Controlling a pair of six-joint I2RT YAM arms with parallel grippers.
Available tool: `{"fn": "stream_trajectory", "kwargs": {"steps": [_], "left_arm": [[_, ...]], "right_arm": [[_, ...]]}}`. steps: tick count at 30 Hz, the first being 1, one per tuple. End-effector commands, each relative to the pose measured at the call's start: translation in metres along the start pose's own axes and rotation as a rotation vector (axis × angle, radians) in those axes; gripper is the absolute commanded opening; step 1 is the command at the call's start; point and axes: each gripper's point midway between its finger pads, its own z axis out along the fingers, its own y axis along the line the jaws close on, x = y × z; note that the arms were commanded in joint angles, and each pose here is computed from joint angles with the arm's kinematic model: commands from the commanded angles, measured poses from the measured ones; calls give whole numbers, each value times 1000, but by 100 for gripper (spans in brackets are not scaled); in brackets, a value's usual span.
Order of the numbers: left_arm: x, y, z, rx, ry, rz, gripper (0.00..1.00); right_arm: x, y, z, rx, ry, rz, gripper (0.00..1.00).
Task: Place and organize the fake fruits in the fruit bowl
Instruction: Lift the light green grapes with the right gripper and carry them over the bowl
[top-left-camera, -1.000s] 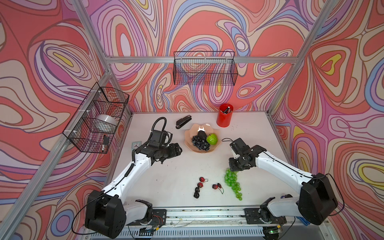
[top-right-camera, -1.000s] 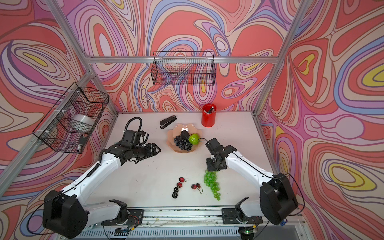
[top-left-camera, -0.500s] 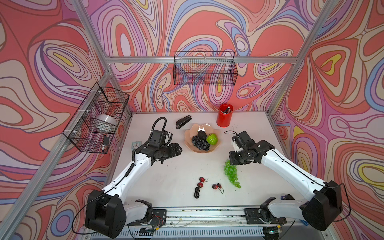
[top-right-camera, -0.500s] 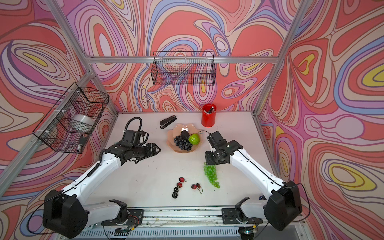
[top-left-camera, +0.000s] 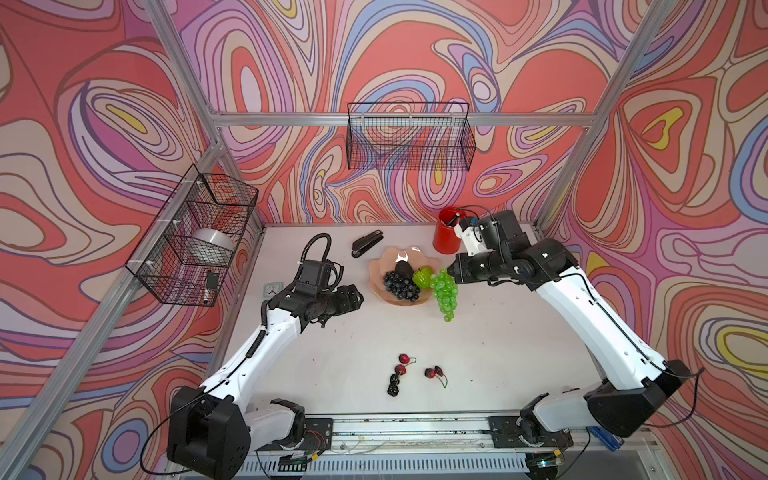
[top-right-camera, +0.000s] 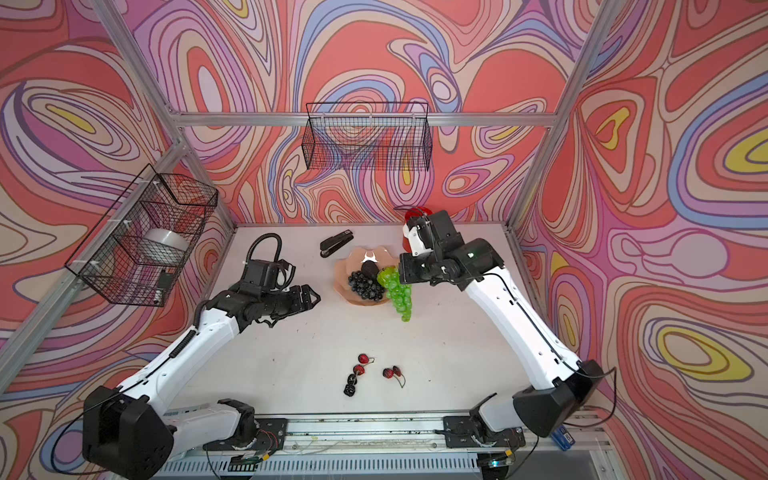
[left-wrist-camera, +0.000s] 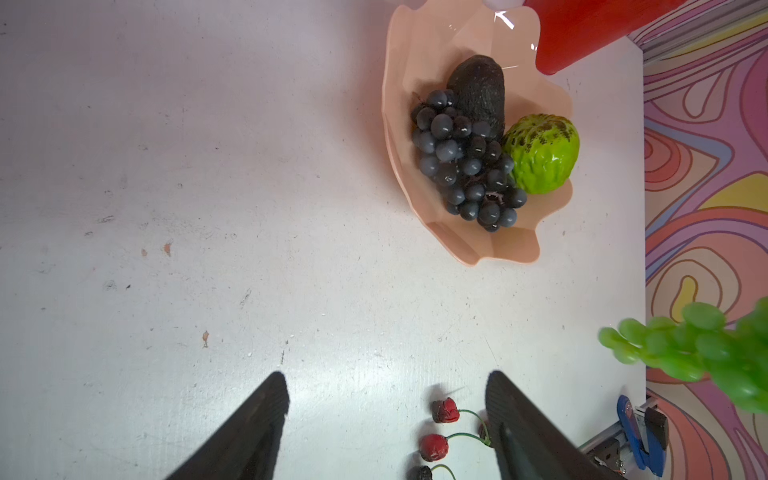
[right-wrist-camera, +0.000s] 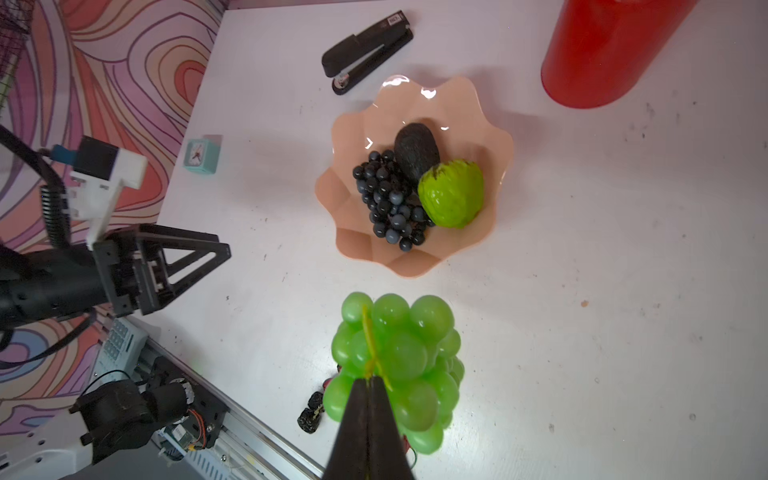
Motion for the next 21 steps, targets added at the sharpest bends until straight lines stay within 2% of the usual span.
{"fn": "stream_trajectory", "kwargs": {"steps": [1,7,10,12,15,21], "left_arm": [[-5,1,-10,-10,-37,-7,78],[-5,4,-20,-31,-61,11,79],[-6,5,-28,-52,-71,28,79],[-6,6,-32,-59,-80,28,79],[-5,2,-35,-30,-88,10,79],[2,5,-37,-23,-86,-14,79]], "right_arm": [[-27,25,2,-87,-30,-83,0],[-60,58,34,-182,-74,-152,0],[-73,67,47,-214,-97,-169,0],[-80,68,69,-225,-94,-167,0],[-93,75,87,-253,-114,-170,0],[-88,82,126,-286,-70,-170,0]]}}
